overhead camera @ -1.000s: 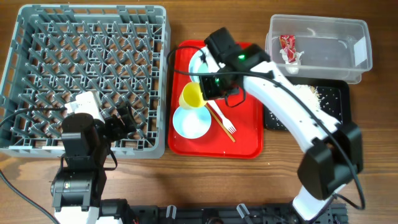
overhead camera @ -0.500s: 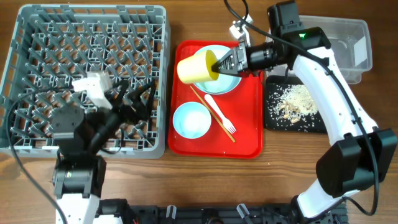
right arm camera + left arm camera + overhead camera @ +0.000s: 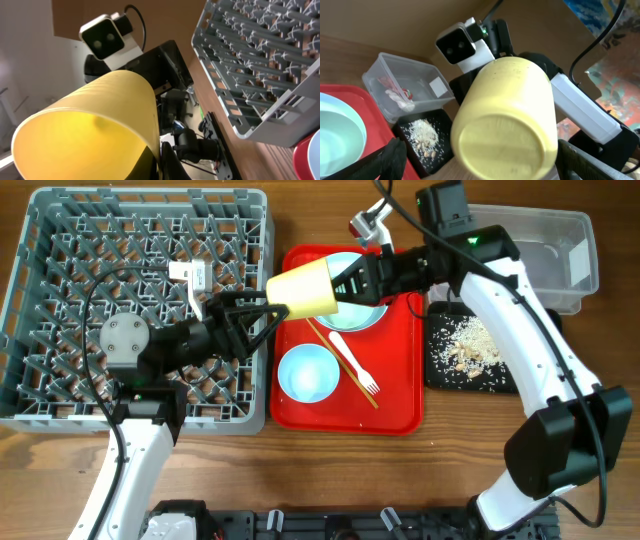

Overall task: Sort waste into correct bins and load items into the dishwasher rack
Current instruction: 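Hand the yellow cup from the right gripper to the left gripper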

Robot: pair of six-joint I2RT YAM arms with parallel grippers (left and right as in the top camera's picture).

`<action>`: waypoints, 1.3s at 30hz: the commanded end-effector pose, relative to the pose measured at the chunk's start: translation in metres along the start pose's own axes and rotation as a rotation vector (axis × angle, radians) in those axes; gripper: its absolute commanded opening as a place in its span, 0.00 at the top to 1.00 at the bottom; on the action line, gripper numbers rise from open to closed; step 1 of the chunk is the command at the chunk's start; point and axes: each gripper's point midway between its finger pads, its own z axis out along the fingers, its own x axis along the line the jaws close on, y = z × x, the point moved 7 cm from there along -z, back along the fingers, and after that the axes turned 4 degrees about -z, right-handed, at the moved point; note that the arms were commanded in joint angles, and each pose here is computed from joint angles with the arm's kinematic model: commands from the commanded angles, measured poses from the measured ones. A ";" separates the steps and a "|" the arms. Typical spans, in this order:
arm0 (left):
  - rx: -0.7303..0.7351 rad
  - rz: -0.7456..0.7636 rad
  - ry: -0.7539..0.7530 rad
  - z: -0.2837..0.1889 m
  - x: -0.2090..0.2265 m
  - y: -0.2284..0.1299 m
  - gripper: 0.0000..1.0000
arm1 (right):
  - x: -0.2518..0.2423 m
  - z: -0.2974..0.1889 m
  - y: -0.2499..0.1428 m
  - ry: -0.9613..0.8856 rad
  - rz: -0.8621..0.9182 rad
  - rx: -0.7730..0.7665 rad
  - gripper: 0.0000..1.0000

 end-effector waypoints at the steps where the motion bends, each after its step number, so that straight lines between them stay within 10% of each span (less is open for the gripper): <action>1: 0.017 -0.012 -0.015 0.002 -0.003 0.000 0.07 | 0.004 0.015 -0.001 -0.073 -0.002 0.020 0.95; 9: 0.033 -0.012 -0.024 0.002 -0.004 -0.001 0.23 | 0.003 0.034 -0.008 -0.105 0.001 0.063 0.96; 18: 0.062 -0.067 -0.011 0.002 0.001 -0.007 0.12 | 0.006 0.035 0.004 -0.091 -0.004 0.031 0.96; 39: 0.010 0.006 0.020 -0.011 0.006 0.004 0.22 | 0.002 0.026 0.005 -0.119 0.030 0.007 0.96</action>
